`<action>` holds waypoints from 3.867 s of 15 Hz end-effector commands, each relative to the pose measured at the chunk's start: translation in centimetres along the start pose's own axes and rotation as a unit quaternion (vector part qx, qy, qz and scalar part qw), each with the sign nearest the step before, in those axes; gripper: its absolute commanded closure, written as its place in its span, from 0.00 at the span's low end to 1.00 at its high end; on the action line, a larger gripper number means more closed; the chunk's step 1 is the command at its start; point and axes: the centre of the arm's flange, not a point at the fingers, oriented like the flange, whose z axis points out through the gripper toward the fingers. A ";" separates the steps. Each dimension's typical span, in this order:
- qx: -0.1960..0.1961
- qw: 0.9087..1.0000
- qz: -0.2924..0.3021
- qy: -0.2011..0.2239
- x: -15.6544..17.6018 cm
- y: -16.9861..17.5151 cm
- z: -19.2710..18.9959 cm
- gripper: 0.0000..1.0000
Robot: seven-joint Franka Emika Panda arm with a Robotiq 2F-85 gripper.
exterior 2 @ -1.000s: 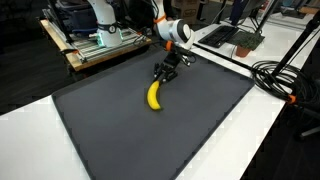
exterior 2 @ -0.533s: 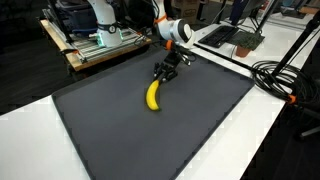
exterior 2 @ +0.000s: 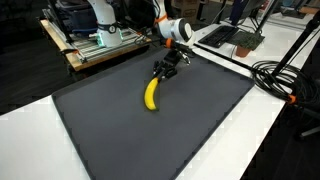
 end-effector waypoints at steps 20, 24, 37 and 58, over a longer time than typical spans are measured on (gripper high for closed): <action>0.025 0.995 -0.002 0.097 -1.3 0.9 2.3 0.47; 0.027 0.993 0.003 0.116 -1.2 0.9 2.1 0.75; 0.026 0.992 0.037 0.115 -3.1 1.2 1.3 0.88; 0.017 0.993 0.048 0.105 -3.5 1.8 1.0 0.63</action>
